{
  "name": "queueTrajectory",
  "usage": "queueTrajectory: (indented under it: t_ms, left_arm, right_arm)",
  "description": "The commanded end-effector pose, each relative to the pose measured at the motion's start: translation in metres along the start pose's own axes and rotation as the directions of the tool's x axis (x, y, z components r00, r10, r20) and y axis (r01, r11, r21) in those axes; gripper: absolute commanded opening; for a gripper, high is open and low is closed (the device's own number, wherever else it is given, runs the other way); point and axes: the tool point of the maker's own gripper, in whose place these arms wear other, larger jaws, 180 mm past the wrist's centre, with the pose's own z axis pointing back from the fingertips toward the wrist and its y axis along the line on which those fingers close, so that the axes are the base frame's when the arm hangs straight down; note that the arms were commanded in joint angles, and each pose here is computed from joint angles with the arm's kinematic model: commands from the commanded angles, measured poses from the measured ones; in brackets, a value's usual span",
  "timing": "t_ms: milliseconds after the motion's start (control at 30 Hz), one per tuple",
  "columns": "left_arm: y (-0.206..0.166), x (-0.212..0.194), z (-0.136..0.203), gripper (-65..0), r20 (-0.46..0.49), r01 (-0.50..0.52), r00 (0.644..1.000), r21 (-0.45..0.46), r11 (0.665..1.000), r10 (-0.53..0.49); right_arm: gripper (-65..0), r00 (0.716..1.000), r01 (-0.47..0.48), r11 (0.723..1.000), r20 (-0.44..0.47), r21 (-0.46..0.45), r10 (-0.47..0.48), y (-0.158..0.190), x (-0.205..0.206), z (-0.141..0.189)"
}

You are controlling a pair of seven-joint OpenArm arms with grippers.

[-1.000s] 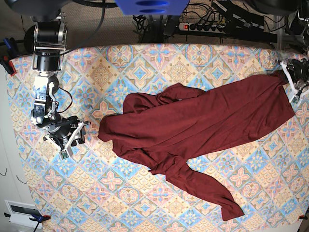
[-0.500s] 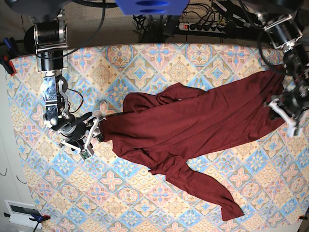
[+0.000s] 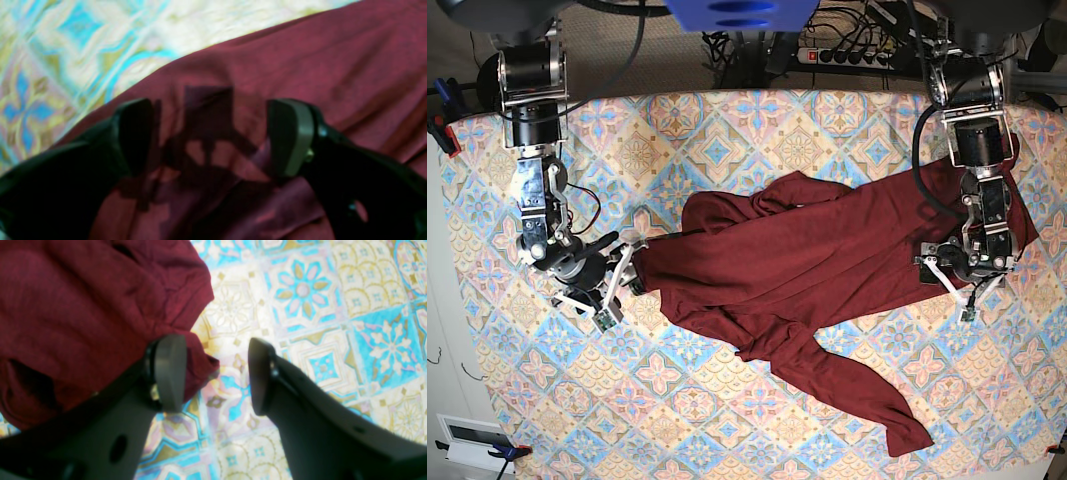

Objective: Layout the t-shirt on the table in an organized manner, then fold the t-shirt properly
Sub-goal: 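Release the shirt with the left gripper and grasp the fabric nearer the middle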

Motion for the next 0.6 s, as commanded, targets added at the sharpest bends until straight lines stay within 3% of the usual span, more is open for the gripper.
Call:
queueTrajectory:
  t_ms: [0, 133, 233, 367, 467, 567]
  left_arm:
    - [0.019, 0.017, 0.007, -12.9, 0.035, 0.011, 0.999, 0.046, 0.999, -0.013]
    - [0.037, 0.016, 0.011, -14.9, 0.005, 0.092, 0.996, 0.093, 0.991, -0.093]
    - [0.053, -0.004, 0.004, -15.2, -0.07, 0.129, 0.99, 0.113, 0.985, -0.122]
    - [0.047, -0.011, -0.005, -18.8, -0.099, 0.175, 0.981, 0.101, 0.979, -0.165]
    - [0.033, -0.031, -0.021, -35.8, -0.148, 0.264, 0.956, 0.068, 0.962, -0.252]
    - [0.022, -0.02, -0.025, -57.9, -0.112, 0.321, 0.943, 0.063, 0.945, -0.313]
  right_arm:
    - [-36.5, 0.998, -0.016, 1.0, 0.055, -0.024, 0.017, -0.012, 0.02, 0.007]
    - [-36.5, 0.998, -0.016, 1.0, 0.056, -0.025, 0.018, -0.012, 0.021, 0.007]
    - [-36.5, 0.998, -0.014, 1.0, 0.058, -0.025, 0.016, -0.013, 0.021, 0.007]
    - [-36.5, 0.998, -0.016, 1.0, 0.058, -0.025, 0.017, -0.013, 0.022, 0.007]
    - [-36.5, 0.998, -0.016, 1.0, 0.058, -0.025, 0.017, -0.013, 0.022, 0.007]
    - [-36.5, 0.998, -0.015, 1.0, 0.058, -0.027, 0.016, -0.013, 0.022, 0.007]
